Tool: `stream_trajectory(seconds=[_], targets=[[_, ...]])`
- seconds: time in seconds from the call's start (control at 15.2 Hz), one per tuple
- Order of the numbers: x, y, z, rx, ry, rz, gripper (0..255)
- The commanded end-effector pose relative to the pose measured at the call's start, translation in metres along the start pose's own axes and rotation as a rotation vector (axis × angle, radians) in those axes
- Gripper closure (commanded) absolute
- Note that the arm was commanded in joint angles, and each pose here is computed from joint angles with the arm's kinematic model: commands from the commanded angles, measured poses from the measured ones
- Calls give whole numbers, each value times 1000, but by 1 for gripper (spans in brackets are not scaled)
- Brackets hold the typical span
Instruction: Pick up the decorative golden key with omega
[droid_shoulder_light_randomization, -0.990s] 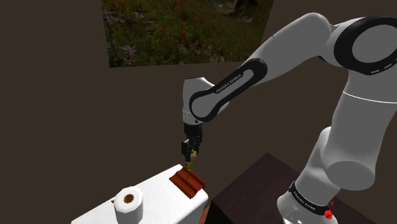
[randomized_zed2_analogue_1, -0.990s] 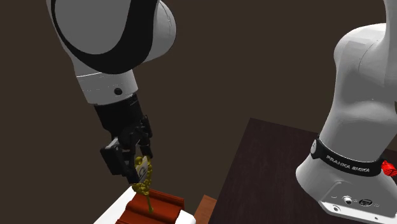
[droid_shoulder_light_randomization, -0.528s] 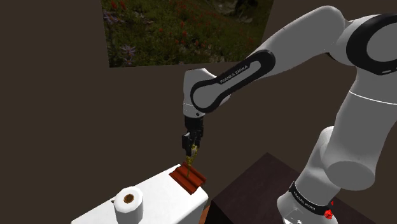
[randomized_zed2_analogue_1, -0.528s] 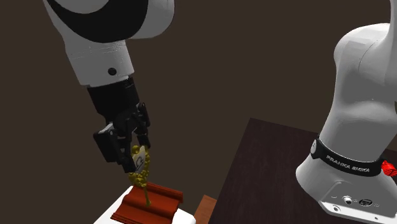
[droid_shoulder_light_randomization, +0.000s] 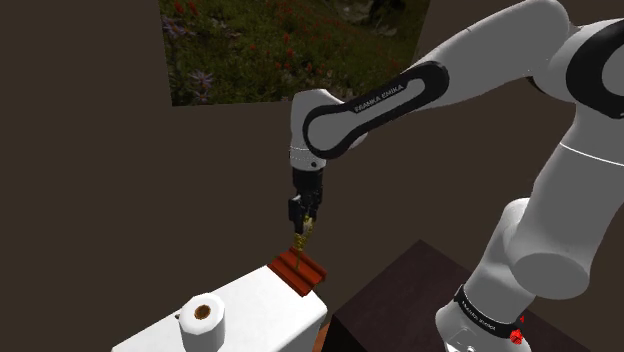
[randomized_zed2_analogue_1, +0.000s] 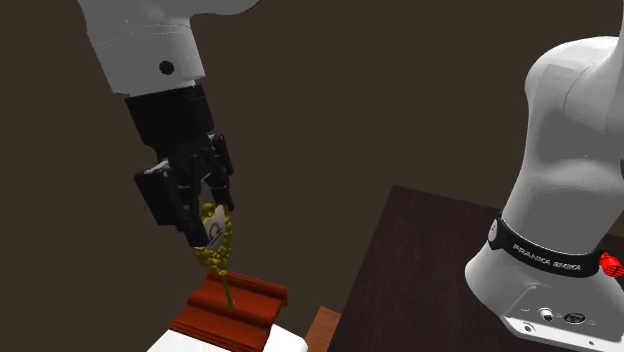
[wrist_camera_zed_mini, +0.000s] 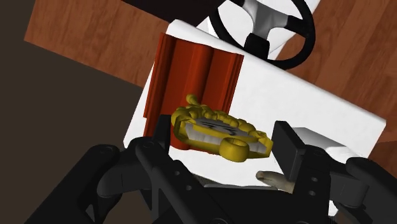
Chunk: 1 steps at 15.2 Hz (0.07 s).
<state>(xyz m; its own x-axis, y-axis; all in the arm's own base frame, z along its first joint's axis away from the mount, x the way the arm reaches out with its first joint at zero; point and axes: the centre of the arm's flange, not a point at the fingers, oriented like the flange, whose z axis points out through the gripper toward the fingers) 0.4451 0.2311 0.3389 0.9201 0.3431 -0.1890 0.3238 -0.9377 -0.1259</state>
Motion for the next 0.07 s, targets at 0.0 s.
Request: stream_trajectory(seconds=[0.0], targets=[[0,0,-3,0,0,0,255]])
